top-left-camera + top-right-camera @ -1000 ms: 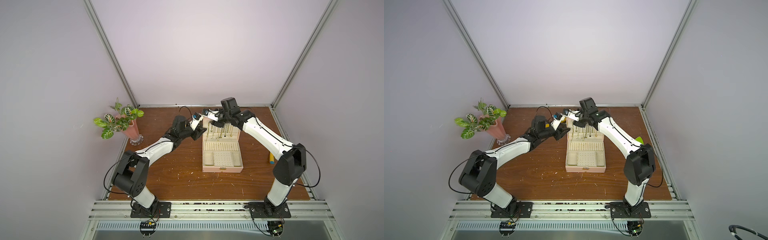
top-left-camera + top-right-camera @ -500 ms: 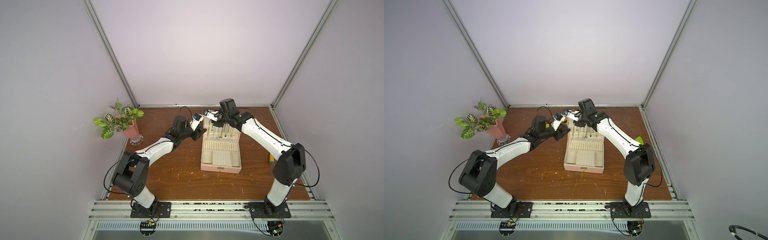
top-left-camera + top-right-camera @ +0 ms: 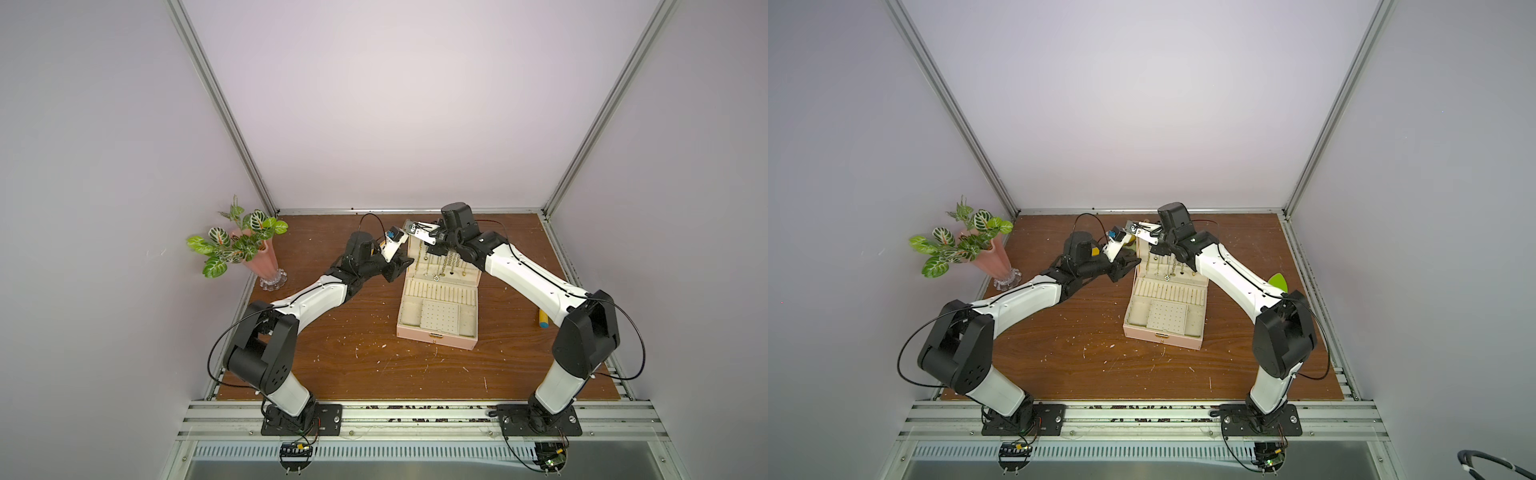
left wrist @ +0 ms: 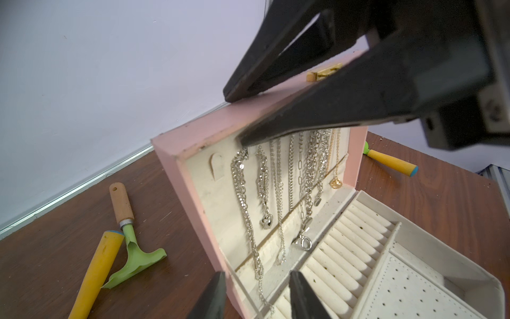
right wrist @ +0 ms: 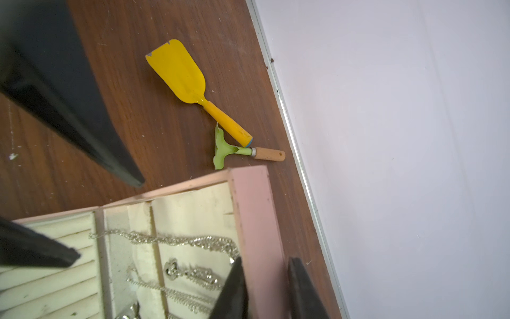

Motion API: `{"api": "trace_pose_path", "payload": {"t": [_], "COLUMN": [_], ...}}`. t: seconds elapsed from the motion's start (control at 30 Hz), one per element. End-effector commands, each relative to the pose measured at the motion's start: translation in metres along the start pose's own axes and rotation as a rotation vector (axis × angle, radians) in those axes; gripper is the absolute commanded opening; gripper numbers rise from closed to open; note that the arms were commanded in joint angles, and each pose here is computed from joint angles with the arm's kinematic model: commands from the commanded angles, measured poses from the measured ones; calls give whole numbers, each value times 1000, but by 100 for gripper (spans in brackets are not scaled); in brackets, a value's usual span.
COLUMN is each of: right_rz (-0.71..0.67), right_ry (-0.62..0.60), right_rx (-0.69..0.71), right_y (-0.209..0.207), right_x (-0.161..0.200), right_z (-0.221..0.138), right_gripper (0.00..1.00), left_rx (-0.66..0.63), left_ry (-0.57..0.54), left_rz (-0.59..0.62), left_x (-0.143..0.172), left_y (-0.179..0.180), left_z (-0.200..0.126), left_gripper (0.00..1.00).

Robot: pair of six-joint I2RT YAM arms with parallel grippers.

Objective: Put jewelry chain into jewelry box
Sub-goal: Close the fastener on the jewelry box.

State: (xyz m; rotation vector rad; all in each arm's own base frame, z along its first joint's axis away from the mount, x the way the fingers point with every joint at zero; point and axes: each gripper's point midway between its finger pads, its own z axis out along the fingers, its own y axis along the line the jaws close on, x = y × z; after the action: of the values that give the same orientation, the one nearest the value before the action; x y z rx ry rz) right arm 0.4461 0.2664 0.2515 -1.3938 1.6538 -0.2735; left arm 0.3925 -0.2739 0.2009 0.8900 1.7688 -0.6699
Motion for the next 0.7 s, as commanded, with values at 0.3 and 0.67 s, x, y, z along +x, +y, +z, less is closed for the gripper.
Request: {"api": "trace_pose_path", "payload": {"t": [0.3, 0.67], "right_rz": [3, 164], "right_ry": [-88, -293], "right_rx": [52, 160], "right_y": [-9, -39], "right_x": [-18, -50], "right_z": [-23, -90], "right_gripper": [35, 64], "left_rx": [-4, -54], "left_ry": [-62, -134], "left_rz": [33, 25], "left_x": [-26, -40], "left_y": [-2, -5], "left_z": [-8, -32], "left_gripper": [41, 45]}}
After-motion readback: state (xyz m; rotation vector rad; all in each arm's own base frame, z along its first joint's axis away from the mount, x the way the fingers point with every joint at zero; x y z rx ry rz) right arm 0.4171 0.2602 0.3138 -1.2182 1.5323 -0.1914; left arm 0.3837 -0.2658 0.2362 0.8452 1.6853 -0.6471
